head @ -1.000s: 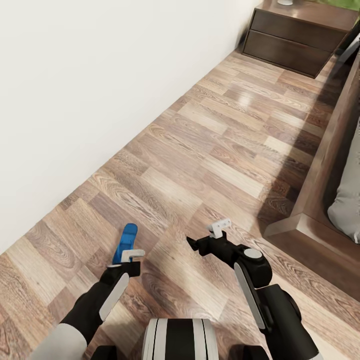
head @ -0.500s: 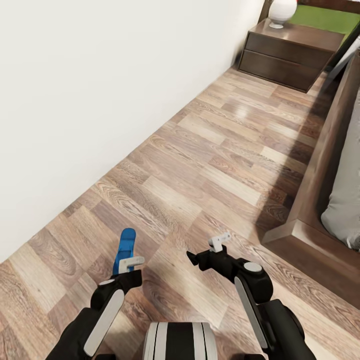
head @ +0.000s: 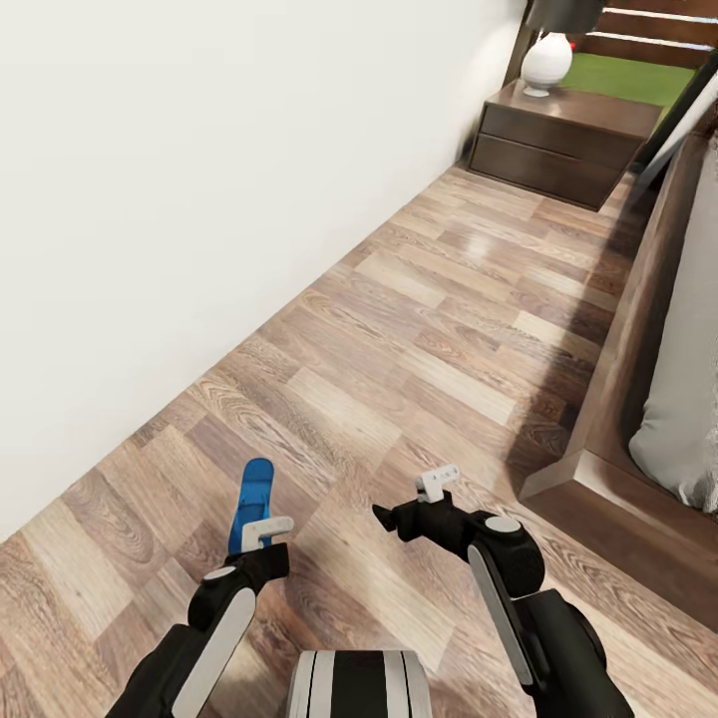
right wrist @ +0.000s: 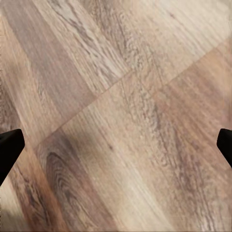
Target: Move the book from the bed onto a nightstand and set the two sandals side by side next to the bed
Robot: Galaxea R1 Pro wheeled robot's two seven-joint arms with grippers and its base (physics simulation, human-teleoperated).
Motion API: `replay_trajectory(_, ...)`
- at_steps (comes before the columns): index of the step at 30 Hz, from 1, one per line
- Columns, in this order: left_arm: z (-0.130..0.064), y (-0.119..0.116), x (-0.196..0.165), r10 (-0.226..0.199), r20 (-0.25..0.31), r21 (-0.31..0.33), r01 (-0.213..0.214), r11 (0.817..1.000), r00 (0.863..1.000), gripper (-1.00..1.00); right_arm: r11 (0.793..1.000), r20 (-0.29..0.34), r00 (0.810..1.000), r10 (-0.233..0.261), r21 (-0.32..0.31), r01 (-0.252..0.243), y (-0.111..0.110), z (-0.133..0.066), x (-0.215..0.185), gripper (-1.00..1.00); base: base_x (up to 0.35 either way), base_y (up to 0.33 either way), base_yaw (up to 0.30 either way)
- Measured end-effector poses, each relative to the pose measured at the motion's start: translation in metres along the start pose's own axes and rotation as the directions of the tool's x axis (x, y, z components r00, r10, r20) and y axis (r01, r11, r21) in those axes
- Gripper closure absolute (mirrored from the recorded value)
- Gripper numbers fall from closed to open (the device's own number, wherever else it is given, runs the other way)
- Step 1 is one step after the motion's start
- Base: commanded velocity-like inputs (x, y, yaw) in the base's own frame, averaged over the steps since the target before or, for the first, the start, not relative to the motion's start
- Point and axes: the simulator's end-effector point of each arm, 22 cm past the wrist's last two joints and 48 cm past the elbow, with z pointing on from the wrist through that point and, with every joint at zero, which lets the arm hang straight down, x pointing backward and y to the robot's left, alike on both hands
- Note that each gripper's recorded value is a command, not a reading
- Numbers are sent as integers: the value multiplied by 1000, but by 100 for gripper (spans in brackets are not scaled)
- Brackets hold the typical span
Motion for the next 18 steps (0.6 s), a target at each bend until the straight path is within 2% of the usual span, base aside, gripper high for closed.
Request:
replay_trajectory(6,-2,2,-3,-15,19,-2,15,1000,1000,100,1000,20,1000,-12,-11,12,5,-9,-11,-100,0,0,0)
replay_trajectory(12,5,12,15,-21,-12,-20,20,1000,1000,100,1000,42,999,-23,-10,23,9,-17,-21,-100,0,0,0)
replay_trajectory(18,6,21,9,-54,26,-36,55,998,998,100,999,63,997,-35,-7,35,12,-26,-31,-100,0,0,0)
